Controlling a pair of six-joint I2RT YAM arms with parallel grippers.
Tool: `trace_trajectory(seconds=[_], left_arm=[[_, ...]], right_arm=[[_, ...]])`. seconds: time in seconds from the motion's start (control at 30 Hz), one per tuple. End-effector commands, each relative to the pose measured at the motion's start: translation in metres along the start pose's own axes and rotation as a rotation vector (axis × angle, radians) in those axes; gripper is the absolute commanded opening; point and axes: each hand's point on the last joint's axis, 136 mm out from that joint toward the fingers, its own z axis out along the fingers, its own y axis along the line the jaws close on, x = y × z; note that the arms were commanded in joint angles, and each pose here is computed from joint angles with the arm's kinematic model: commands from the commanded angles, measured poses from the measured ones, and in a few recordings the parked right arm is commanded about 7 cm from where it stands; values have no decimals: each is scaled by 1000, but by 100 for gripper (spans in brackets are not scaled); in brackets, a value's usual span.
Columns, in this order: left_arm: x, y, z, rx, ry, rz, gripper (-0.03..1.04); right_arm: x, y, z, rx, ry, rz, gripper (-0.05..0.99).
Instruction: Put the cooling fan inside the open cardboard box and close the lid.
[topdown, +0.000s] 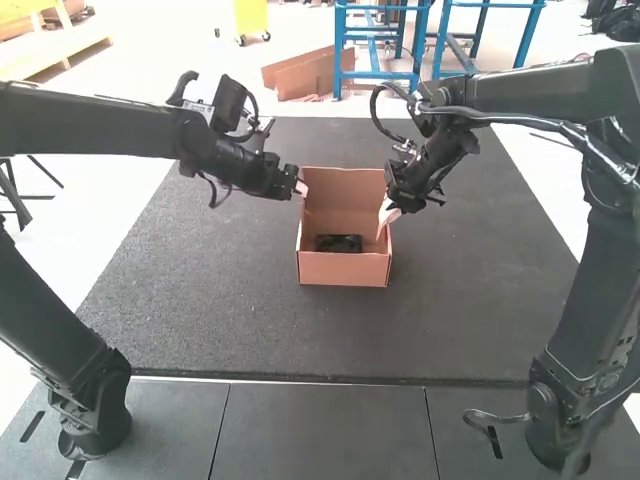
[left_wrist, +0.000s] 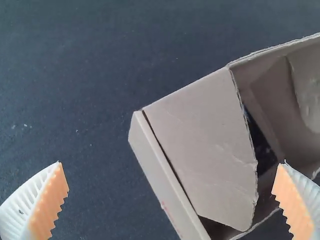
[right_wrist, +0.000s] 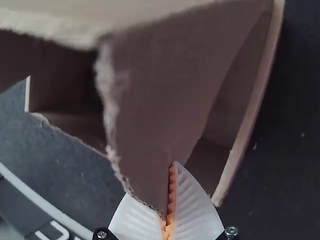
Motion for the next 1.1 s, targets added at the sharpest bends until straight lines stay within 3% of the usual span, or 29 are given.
trace_trajectory(seconds=[0.0,0.37,0.73,0.93,0.97,1.07], left_arm=[[-2,-19,-7,61,-23,11,97],[10,-21,-22,59,-19,16,97],[-21,-31,-63,65,-179,47,97],[-37,-22,-64,18,-237,48,97],[-38,-20,-63,11,-239,47,97],[-46,-15,-62,-24,-262,47,97]], right_arm=[[1,15,-14,-33,-32,-20,-1],[19,0,-2,14,16,-26,-1],[25,-17,4,93,23,-65,1],[10,-4,-14,66,-41,-78,81],[10,-3,-16,59,-46,-80,89],[10,1,-26,45,-70,-90,91]])
